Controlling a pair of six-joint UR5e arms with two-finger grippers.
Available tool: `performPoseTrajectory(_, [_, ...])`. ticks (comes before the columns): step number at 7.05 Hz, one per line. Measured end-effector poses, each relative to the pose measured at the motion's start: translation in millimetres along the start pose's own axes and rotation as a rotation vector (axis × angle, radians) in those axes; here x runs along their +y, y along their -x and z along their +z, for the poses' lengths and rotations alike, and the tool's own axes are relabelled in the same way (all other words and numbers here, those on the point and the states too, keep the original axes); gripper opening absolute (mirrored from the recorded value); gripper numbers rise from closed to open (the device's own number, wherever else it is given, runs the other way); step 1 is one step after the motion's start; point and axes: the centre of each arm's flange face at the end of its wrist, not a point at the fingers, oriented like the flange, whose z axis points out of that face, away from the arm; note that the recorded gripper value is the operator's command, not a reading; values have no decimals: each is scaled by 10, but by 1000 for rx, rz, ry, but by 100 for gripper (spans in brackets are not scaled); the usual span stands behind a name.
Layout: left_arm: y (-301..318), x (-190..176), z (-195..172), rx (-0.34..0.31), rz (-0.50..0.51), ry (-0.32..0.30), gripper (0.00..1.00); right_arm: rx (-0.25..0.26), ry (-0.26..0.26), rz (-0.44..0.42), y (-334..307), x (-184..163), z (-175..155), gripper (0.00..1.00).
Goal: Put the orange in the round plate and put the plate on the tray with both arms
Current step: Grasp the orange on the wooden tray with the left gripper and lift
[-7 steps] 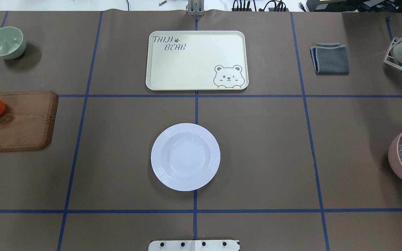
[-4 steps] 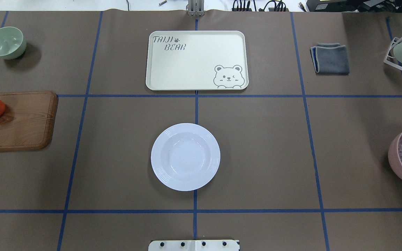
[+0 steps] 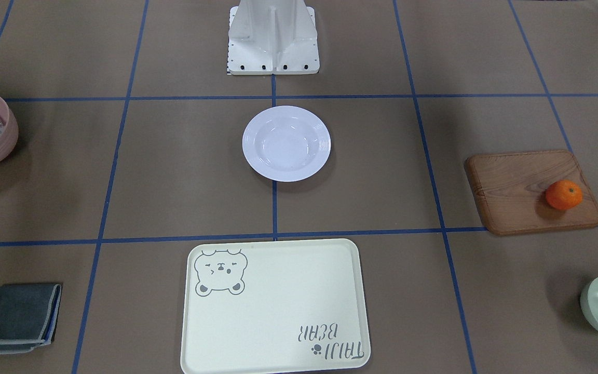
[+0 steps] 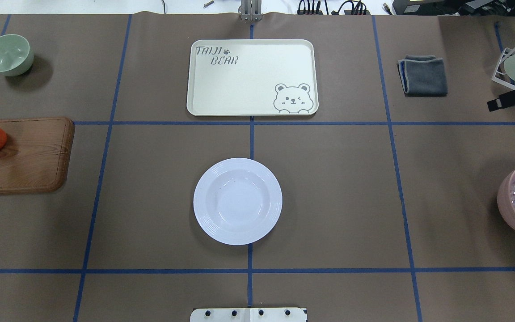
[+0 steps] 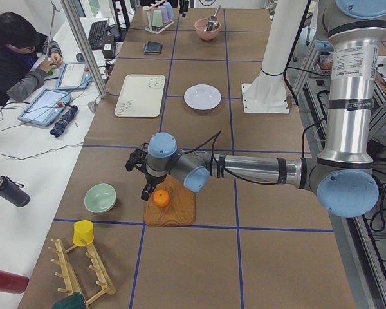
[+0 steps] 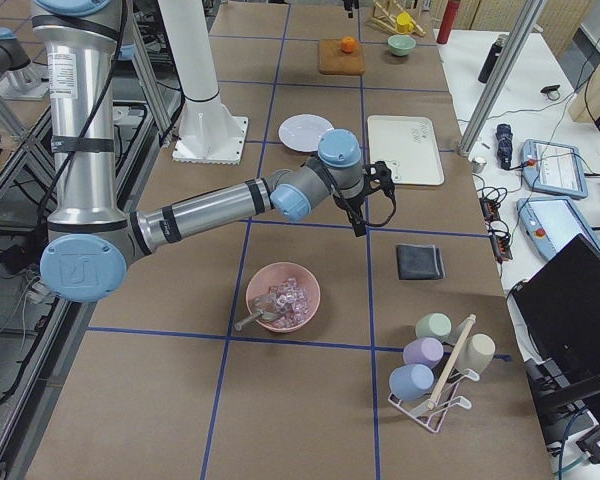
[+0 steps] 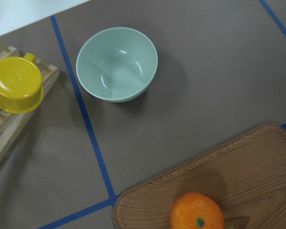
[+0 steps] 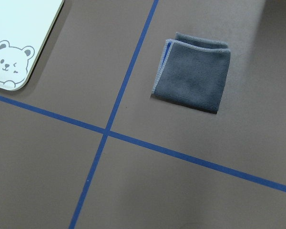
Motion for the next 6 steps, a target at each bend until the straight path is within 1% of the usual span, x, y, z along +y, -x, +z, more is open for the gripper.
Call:
performPoseTrajectory(1, [-43,60,204,3,-1,22,98,9,-4,17,163,11,107,100])
performPoseTrajectory(2, [-25,125,393,2,6,25,98,12,-5,22,236,19,155,100])
performPoseTrajectory(3, [-53,169,562,4,-2,22,98,13,-5,24,263,23,175,100])
performPoseTrajectory(6, [-189,292,975,-20,-26,18,98,15,-6,23,275,24,184,100])
